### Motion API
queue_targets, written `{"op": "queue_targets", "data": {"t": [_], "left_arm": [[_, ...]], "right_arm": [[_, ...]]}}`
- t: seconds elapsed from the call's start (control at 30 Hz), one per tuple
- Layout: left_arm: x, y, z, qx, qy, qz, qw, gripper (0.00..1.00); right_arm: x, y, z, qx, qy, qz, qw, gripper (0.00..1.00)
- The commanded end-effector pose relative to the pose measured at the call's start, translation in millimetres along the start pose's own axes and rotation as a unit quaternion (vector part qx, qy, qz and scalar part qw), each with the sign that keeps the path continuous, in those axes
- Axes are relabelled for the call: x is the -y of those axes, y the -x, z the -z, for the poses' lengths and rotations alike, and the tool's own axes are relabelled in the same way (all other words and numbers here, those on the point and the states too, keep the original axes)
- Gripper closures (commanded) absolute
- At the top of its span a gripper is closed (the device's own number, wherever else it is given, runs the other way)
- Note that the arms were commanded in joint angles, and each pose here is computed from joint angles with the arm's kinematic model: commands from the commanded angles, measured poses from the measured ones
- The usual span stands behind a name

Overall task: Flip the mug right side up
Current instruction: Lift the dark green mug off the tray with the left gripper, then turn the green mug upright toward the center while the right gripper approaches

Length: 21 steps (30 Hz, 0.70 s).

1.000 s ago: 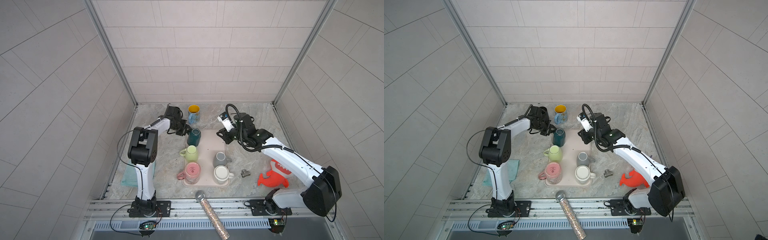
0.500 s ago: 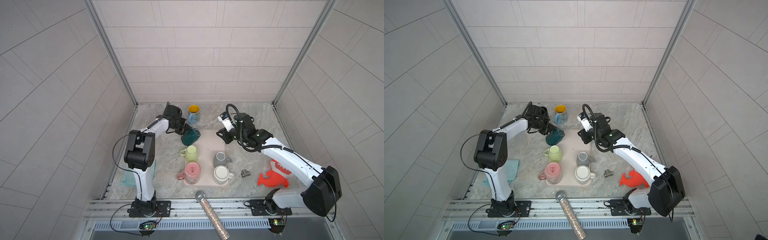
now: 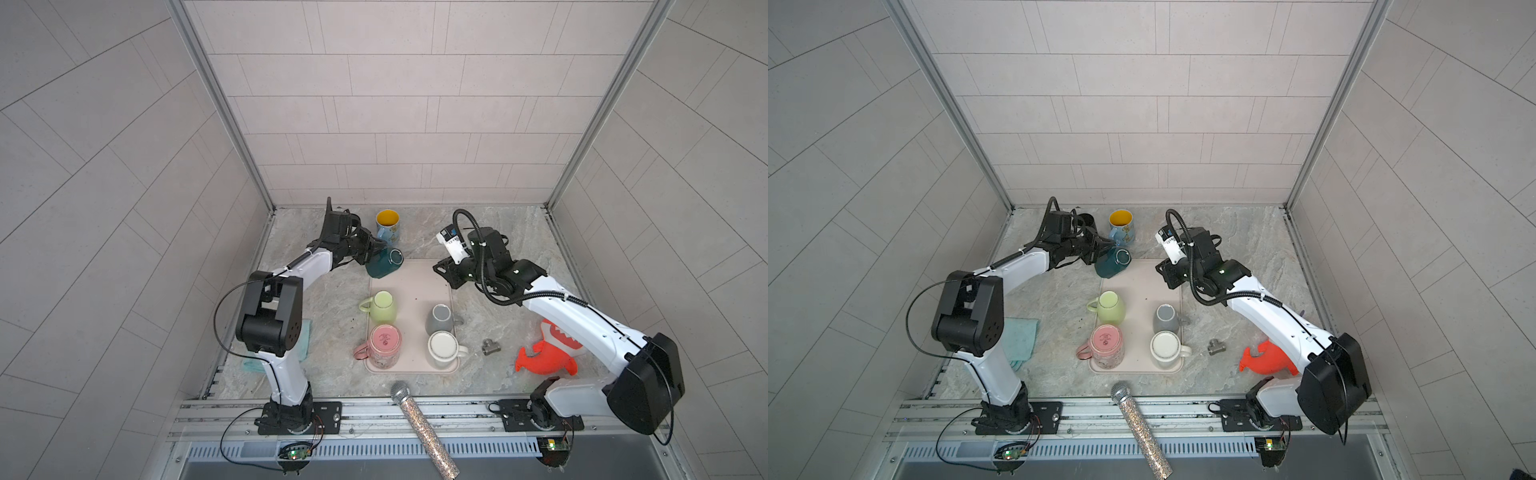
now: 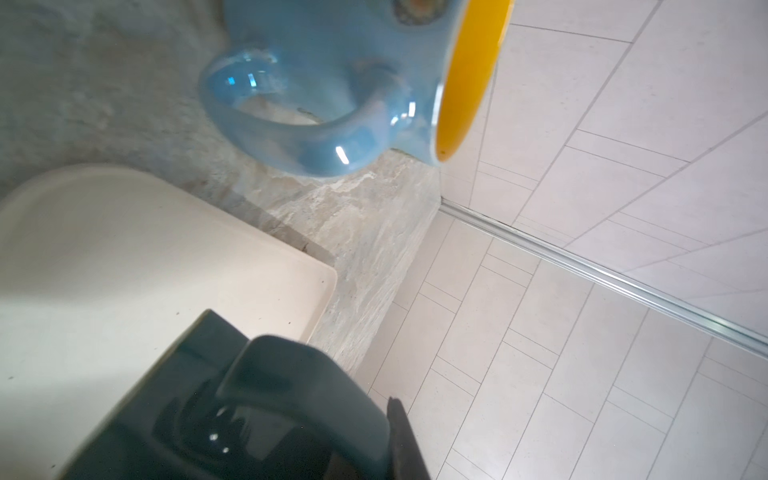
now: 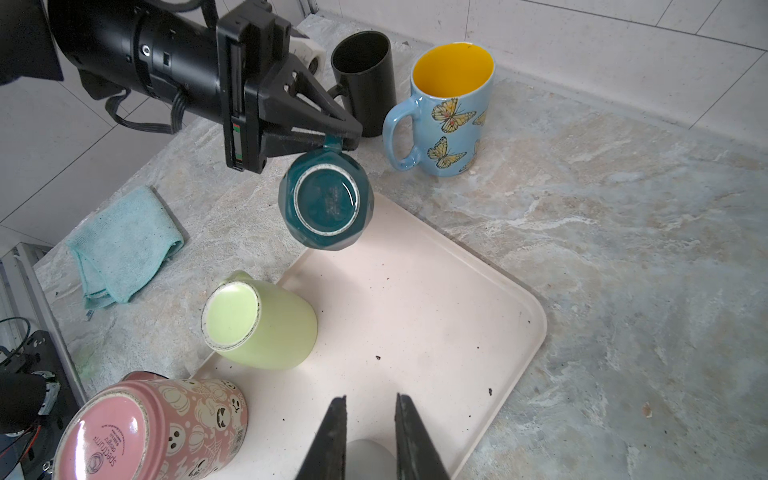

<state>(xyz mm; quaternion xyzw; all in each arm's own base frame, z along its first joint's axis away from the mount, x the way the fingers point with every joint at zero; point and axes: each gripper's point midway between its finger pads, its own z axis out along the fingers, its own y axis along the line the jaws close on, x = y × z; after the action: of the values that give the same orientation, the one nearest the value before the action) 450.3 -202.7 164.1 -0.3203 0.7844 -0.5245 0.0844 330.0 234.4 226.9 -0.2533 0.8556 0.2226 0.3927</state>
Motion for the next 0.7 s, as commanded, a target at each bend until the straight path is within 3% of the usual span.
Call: {"op": "queue_targets", "data": {"t": [0.0,0.17,0.3,0.57,0.67], "left_arm": [[63.1,-22.3,25.5,-0.008,-0.084,-0.101,0.991,1.00],[64.6,-31.4,44.8,0.017,-0.029,-0.199,0.979,1.00],[72.2,-33.4,61.3,0.071,-0.007,-0.295,0.953,1.00],[96.4,-46.3,70.5,0.100,-0.060,-0.391,0.913,1.00],[100.4,-55.1,67.4,0.110,-0.071,-0.450,0.884,1.00]], "right_arm": [[-3.8,7.8,10.1,0.017,0.006,-0.001,1.000,0.79],[-4.6,9.9,10.5,0.018,0.007,-0.002,1.000,0.79],[-5.0,13.9,12.8,0.022,0.006,-0.002,1.000,0.79],[-4.4,24.9,20.1,0.021,-0.003,-0.003,1.000,0.81],[-5.5,31.6,24.2,0.023,-0.004,-0.007,1.000,0.81]]}}
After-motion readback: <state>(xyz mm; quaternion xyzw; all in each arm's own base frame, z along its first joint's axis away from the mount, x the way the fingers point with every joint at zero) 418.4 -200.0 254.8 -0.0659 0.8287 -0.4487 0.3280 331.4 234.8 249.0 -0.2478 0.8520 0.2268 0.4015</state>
